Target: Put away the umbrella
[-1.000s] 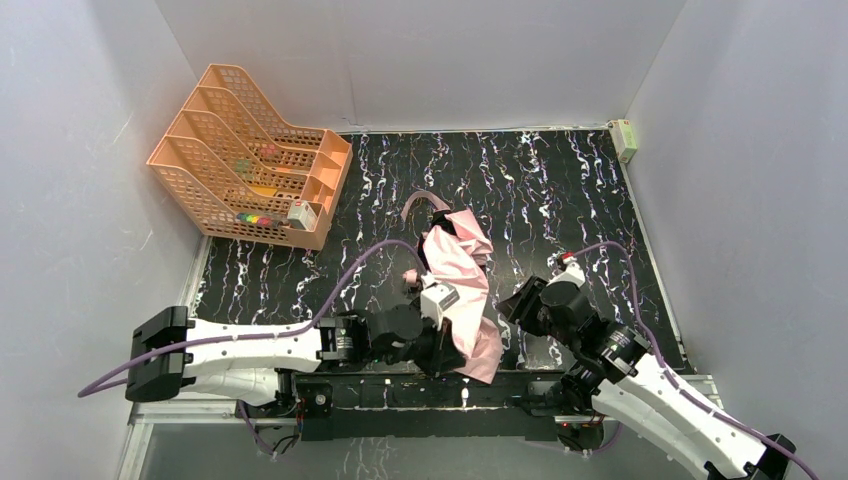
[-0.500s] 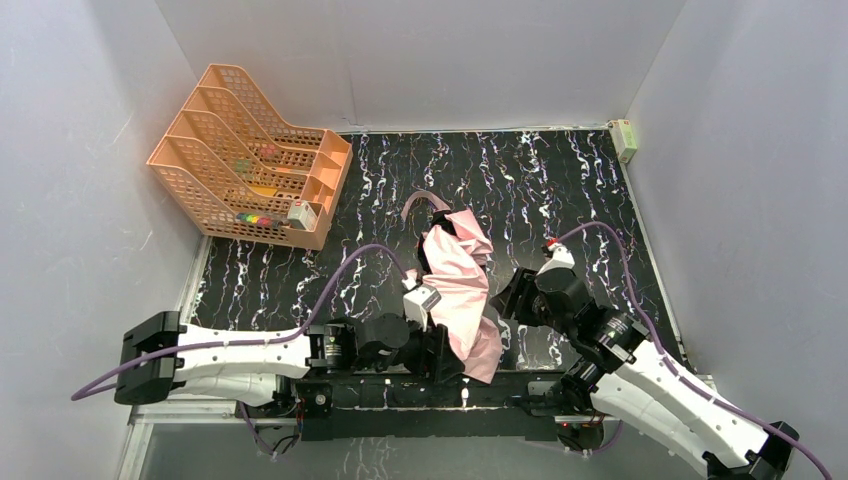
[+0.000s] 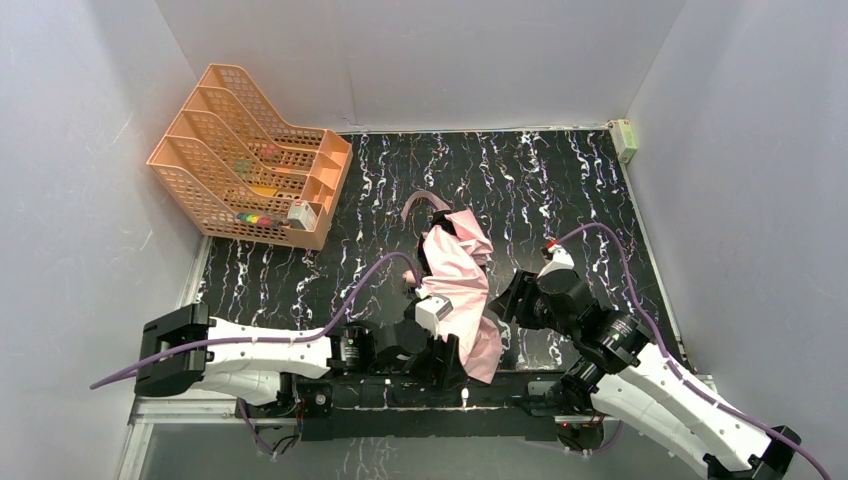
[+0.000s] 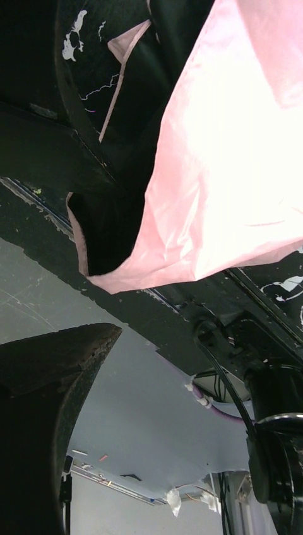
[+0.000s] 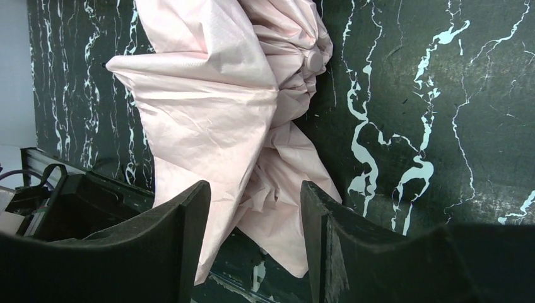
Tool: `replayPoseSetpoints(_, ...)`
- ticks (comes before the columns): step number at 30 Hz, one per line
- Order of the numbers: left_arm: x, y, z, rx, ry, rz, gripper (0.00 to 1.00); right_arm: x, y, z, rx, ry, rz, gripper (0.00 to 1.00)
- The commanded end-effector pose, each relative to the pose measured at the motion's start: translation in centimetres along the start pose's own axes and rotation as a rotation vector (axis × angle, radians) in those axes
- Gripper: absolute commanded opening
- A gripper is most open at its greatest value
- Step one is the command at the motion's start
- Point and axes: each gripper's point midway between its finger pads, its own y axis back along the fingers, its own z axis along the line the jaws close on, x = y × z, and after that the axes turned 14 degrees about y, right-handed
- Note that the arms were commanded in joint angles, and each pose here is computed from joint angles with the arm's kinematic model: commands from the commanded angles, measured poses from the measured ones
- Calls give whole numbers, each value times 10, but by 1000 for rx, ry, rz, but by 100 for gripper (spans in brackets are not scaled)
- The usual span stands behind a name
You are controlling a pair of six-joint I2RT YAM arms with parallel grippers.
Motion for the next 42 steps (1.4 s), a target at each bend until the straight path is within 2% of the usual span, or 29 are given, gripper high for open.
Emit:
replayPoseSetpoints(1,-2,4,-10,15,13,-16,71,-15,8,13,-46,-15,-40,63)
replayPoseSetpoints(4,-3,7,-14,37,17,-19,70,-15,7,15,-53,-14,-39,63)
replayPoseSetpoints(7,-5,10,-26,96,3,-19,60,-14,5,16,-61,-17,-36,63)
replayPoseSetpoints(10,-6,13,-38,149,-12,-17,46,-11,4,16,-64,-23,-30,63)
replayPoseSetpoints(13,-8,14,-44,165,-20,-17,27,-11,3,15,-62,-30,-29,63)
replayPoseSetpoints(16,-16,18,-50,163,-31,-44,9,-12,5,14,-56,-32,-36,63)
replayPoseSetpoints(18,-29,26,-57,172,-35,-92,1,-13,7,13,-52,-26,-46,63)
replayPoseSetpoints(24,-105,65,-74,109,-90,-310,0,-16,11,8,-44,16,-73,65)
replayPoseSetpoints(28,-158,71,-63,44,-100,-357,0,-13,8,6,-40,30,-70,70)
replayPoseSetpoints(33,-215,59,-37,-26,-102,-382,0,-19,4,16,-83,71,-80,71)
replayPoseSetpoints(39,-261,34,-14,-16,-88,-350,0,-29,0,32,-160,146,-114,60)
replayPoseSetpoints(42,-284,24,2,-21,-70,-360,0,-36,1,40,-196,179,-134,51)
